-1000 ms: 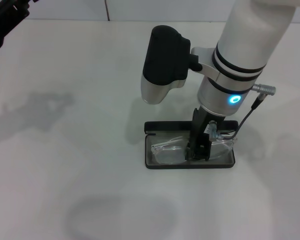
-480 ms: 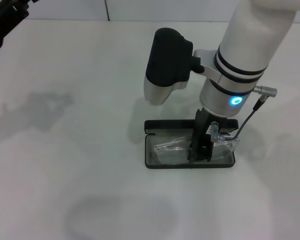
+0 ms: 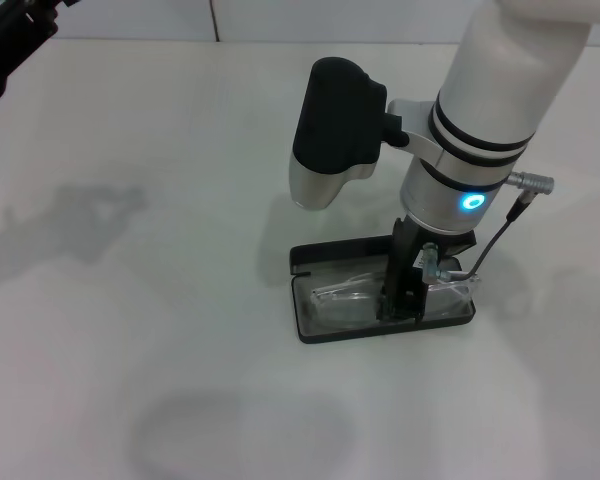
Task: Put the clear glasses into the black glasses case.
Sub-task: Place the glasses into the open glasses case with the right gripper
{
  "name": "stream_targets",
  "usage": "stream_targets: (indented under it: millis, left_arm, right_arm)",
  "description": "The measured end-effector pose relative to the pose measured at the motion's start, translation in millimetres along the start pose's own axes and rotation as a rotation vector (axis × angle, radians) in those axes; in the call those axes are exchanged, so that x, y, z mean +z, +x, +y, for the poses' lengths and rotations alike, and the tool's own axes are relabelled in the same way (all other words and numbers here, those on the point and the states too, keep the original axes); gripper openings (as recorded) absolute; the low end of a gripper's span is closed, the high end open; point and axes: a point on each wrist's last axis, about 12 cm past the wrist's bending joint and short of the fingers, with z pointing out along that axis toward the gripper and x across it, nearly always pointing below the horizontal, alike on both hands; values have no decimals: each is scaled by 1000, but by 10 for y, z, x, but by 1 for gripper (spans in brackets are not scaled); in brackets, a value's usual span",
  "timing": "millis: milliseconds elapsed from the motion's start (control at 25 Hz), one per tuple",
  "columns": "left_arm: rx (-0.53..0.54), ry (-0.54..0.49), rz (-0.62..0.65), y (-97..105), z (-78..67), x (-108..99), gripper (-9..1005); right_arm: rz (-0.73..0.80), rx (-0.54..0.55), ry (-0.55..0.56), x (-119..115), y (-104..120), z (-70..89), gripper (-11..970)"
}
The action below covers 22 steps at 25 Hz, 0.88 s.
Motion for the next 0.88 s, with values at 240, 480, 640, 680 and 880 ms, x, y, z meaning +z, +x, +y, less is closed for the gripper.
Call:
stream_targets:
  millis: [240,480,640,680,880]
  left_arm:
    - [0,0,0,1,-2,-3,126]
    - [-2,-1,0,7,-10,-11,126]
    - [-4,-3,0,12,-16,-20,126]
    - [-5,-4,0,14,-19,-26,126]
    - [-3,-8,-4,8,-25,-48,126]
  right_arm:
    - [9,-3,-7,-5,5,11,162]
    - [11,-7,-7,-20,-4,21,185]
    - [12,-14,-5,-47,-31,26,199]
    - [9,-18,-3,-56,-40,31,200]
    - [-8,-51,44,-156,-99,87,206]
